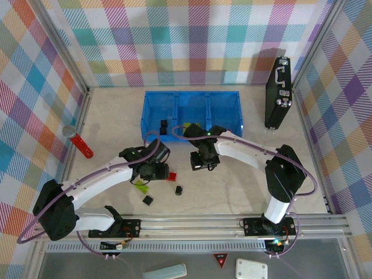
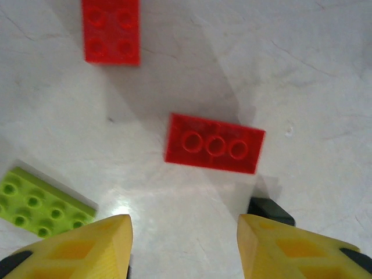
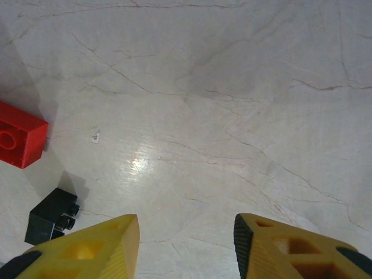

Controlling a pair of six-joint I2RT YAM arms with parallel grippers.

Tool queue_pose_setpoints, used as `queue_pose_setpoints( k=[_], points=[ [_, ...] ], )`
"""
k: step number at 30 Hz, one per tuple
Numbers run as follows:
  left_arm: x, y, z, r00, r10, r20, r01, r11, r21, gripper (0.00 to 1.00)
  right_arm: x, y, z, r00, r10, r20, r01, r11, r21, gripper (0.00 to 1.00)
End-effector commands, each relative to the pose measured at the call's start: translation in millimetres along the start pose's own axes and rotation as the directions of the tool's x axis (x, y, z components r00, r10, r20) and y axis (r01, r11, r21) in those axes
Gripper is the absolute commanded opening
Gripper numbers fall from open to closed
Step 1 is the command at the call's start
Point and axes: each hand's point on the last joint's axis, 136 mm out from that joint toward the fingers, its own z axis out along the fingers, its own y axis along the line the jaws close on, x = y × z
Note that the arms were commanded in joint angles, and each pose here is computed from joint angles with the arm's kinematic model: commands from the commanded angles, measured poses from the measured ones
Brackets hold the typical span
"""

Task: Sort the legos into containers by color
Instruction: Pick up the lego from the middle-left of the table.

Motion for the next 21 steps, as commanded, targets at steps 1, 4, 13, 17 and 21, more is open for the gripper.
queue_pose_setpoints(
  k=[1,4,13,17,21],
  points=[
    [11,-6,6,0.999,-0.032,0.005,0.032,0.999,-0.037,0.5,0,-11,-7,0.999,0.048,0.024,-0.048,0.999,0.005,0.48],
    [19,-19,12,1.0,-0.004,-0.01,0.003,0.999,-0.048,0.49,0,-21,-10,0.996,0.08,0.035,-0.08,0.997,-0.003,0.48],
    [37,-47,32,0.996,0.068,-0.06,-0.074,0.991,-0.111,0.45,3,-59,-22,0.985,0.164,0.059,-0.162,0.986,-0.035,0.49],
    [42,-59,39,0.993,0.092,-0.079,-0.1,0.989,-0.112,0.43,5,-67,-27,0.982,0.178,0.068,-0.176,0.984,-0.039,0.49],
    [46,-63,47,0.989,0.104,-0.101,-0.116,0.985,-0.126,0.43,6,-70,-30,0.98,0.187,0.075,-0.184,0.982,-0.045,0.49]
  ],
)
